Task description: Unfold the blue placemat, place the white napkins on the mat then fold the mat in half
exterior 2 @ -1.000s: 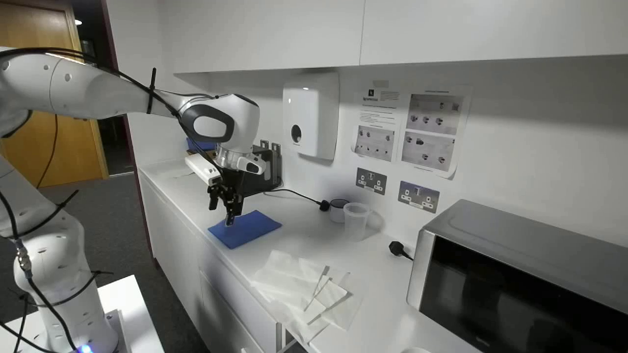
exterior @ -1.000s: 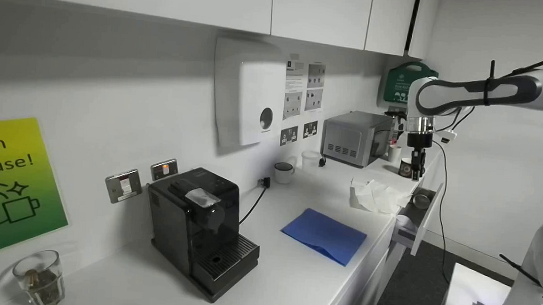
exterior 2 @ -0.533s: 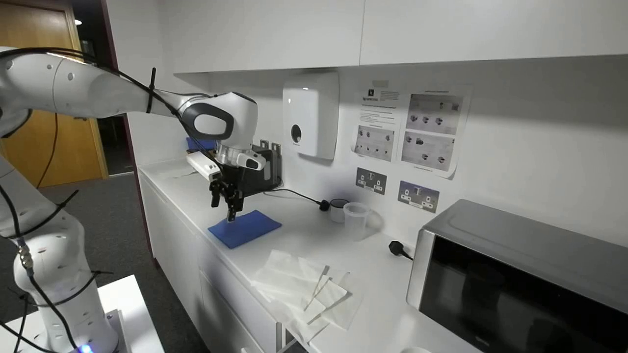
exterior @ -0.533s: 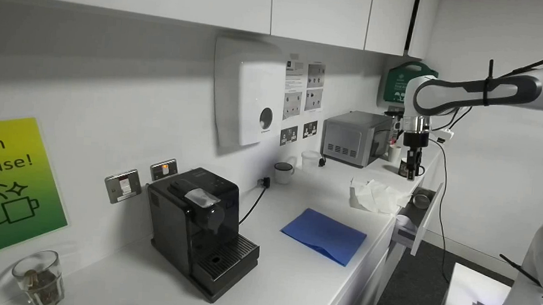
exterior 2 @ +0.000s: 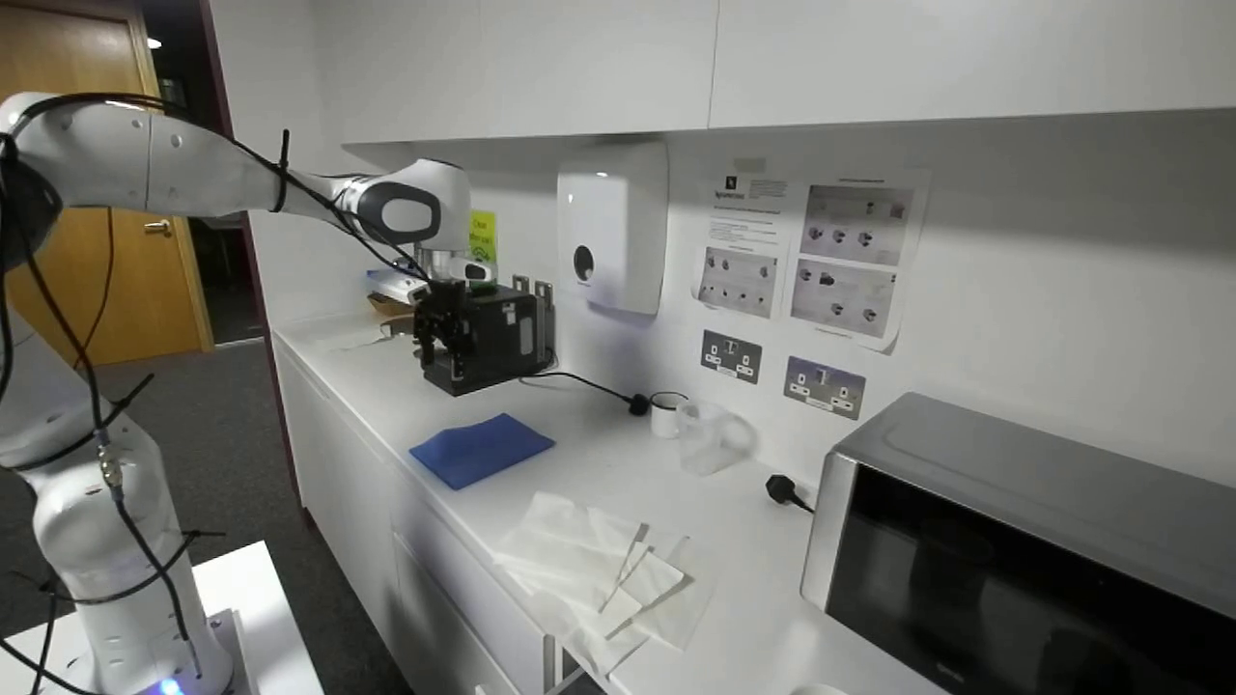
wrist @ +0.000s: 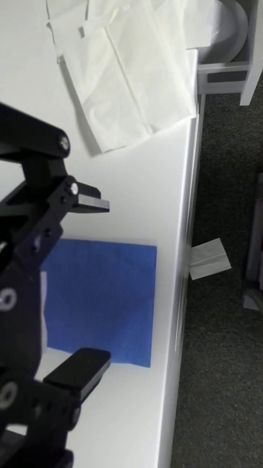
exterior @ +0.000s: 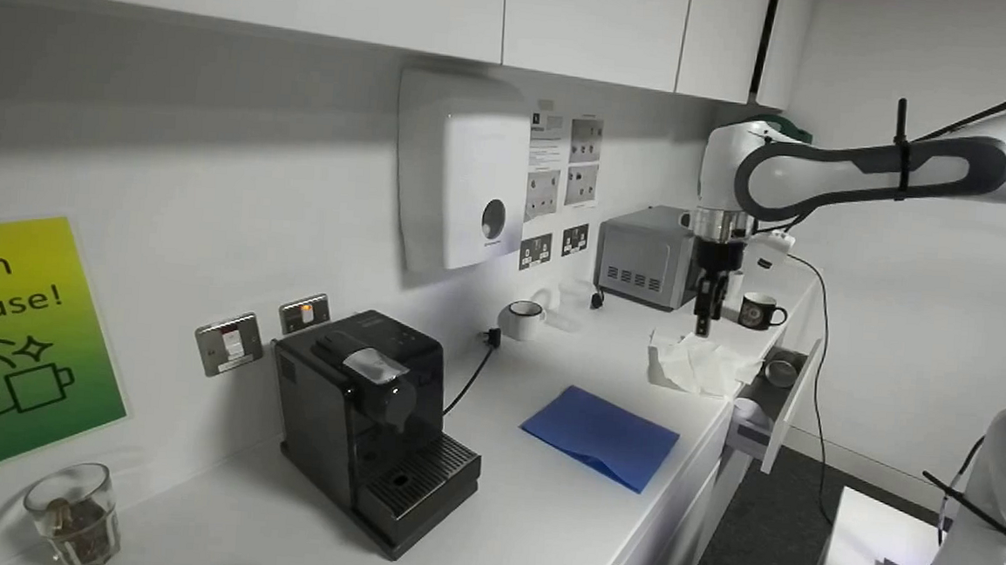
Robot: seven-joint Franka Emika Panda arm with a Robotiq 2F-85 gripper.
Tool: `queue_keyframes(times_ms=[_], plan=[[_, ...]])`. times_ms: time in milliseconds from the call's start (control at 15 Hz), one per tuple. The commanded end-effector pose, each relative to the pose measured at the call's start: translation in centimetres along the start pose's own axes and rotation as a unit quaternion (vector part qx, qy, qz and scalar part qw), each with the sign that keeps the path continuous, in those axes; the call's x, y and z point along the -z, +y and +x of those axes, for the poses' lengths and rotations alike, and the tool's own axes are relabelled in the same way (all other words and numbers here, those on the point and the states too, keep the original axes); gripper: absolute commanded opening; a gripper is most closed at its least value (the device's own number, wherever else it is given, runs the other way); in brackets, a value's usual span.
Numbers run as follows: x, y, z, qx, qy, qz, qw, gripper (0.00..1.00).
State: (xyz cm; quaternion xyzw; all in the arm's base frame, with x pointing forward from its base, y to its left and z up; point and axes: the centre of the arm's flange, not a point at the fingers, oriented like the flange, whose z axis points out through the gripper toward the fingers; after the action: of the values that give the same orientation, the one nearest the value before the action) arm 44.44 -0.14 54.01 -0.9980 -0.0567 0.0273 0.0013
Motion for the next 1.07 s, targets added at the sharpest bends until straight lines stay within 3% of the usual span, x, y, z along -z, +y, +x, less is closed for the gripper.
queue_keyframes(times_ms=[0,267,600,733,800,1000], plan=[[0.2,-5.7,4.9,0.010,0.006,-0.034,0.9994,1.00],[-1.9,-9.4,9.4,-0.022,0.056,-0.084,0.9946,1.00],[-3.2,-8.9,11.8,-0.108,0.143,-0.128,0.9753,1.00],[-3.4,-8.5,11.0,-0.131,0.140,-0.138,0.9717,1.00],[-3.8,-8.8,11.3,-0.108,0.130,-0.125,0.9777,1.00],[-4.0,-8.8,11.2,-0.110,0.130,-0.125,0.9775,1.00]])
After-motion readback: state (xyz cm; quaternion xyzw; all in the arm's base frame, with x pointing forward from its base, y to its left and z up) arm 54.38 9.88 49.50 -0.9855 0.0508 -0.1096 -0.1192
